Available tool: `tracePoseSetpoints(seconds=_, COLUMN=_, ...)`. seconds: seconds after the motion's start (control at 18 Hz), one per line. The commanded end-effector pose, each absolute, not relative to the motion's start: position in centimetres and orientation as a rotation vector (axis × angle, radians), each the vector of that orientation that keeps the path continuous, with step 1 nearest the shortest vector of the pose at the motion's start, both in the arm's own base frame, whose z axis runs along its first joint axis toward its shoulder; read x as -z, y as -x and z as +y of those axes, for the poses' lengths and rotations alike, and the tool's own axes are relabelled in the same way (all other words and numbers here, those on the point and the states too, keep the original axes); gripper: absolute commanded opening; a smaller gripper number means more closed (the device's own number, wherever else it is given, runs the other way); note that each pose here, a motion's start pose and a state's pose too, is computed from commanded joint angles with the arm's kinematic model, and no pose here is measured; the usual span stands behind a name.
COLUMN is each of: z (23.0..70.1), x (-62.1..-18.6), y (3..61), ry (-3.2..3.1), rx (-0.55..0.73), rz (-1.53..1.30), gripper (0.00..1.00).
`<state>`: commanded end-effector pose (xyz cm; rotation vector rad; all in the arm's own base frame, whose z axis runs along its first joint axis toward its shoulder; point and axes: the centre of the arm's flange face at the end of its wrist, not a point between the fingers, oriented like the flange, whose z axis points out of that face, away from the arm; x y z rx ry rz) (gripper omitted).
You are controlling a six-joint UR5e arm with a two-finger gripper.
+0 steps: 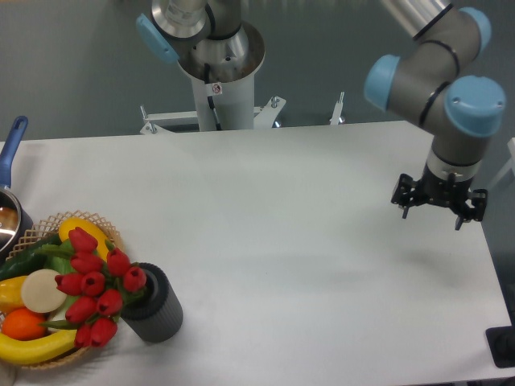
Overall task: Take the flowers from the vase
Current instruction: 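Move the open gripper from its start pose toward the grey vase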
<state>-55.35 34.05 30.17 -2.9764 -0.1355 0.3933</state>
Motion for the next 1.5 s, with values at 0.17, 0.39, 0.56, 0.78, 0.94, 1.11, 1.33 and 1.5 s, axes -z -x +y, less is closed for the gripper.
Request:
tracePoseSetpoints(seconds=0.17, z=33.9, x=-30.0, y=52.4, ry=2.902, rx=-0.438, rz=-0.191, gripper=1.00)
tracePoseSetpoints(seconds=0.39, z=36.6, x=-32.0, y=50.0, ry=2.778, rx=-0.386, rz=-0.099, gripper=1.00)
tracePoseSetpoints(seconds=0.56, z=38.7, x=-33.0, y=47.8, ry=2.690, rx=-0.329, rz=-0.025, gripper=1.00)
tracePoseSetpoints(seconds=0.78, z=41.5, x=-33.5, y=45.6, ry=2.597, rx=-0.265, rz=0.042, gripper=1.00)
tracePoseSetpoints(seconds=0.94, z=43.2, x=-34.3, y=43.9, ry=2.549, rx=-0.223, rz=0.068, gripper=1.00)
tracePoseSetpoints(seconds=1.11, z=45.2, x=-35.3, y=41.9, ry=2.351, rx=-0.044, rz=0.142, gripper=1.00)
tracePoseSetpoints(seconds=1.33, z=46.4, x=-35.9, y=40.1, ry=2.191, rx=0.103, rz=0.190, gripper=1.00)
tracePoseSetpoints(seconds=1.5, z=48.3, x=-36.2, y=38.2, ry=2.128, rx=0.167, rz=0.247, gripper=1.00)
